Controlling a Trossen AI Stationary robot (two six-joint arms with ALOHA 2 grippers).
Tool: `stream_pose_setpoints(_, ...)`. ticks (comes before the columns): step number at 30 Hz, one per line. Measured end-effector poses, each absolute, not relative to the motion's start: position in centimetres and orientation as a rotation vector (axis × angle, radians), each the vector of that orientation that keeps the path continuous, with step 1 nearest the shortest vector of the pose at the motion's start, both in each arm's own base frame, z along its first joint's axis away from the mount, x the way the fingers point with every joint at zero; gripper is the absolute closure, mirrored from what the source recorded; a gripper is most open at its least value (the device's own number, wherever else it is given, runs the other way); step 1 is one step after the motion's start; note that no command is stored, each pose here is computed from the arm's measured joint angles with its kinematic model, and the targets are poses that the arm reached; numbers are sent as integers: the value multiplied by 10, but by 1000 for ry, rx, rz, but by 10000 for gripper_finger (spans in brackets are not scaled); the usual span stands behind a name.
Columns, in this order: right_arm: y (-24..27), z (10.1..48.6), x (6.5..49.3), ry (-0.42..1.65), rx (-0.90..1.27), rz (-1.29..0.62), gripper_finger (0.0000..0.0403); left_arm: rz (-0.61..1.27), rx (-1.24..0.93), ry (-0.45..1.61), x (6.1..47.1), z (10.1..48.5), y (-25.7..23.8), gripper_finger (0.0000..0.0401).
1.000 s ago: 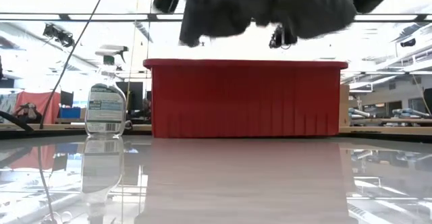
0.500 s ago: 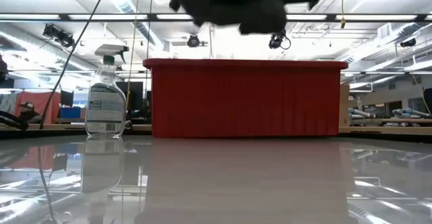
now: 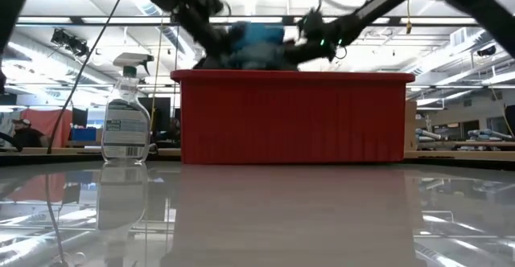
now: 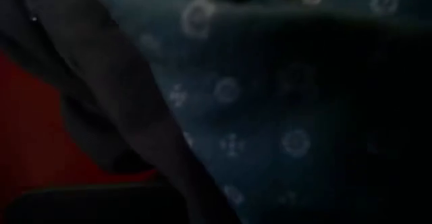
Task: Fold laundry
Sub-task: Put the stack of clothes into the red bin
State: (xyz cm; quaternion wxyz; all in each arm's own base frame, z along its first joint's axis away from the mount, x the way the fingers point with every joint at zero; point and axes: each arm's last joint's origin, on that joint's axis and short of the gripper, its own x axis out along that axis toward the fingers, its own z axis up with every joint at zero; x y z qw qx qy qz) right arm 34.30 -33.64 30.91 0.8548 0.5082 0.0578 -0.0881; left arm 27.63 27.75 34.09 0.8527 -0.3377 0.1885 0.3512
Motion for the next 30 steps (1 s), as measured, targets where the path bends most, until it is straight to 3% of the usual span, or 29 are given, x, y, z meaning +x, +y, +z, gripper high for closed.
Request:
stream_pose_setpoints(3,-349,272,346,216,1079,-254,273,803,-706,533,280,307,294,304)
stream_pose_setpoints(5,-355,253,340,297,1103,-289,268,782,-720,599,283,288,302,270)
stream_pose_setpoints(11,-360,228,312,508,1151,-483,116,765,-718,742,287,248,315,143)
stream_pose_setpoints(15,-357,250,290,550,1096,-648,64,777,-716,752,285,250,314,96)
stream_pose_setpoints(19,-353,272,275,567,963,-790,57,795,-739,780,273,266,306,83)
stream_pose_setpoints(23,-348,298,265,536,827,-782,58,825,-697,766,263,300,298,84)
stream_pose_setpoints(26,-341,316,260,520,738,-747,58,845,-514,796,263,316,293,87)
stream_pose_setpoints(30,-331,335,258,495,648,-672,57,848,-301,936,269,310,291,88)
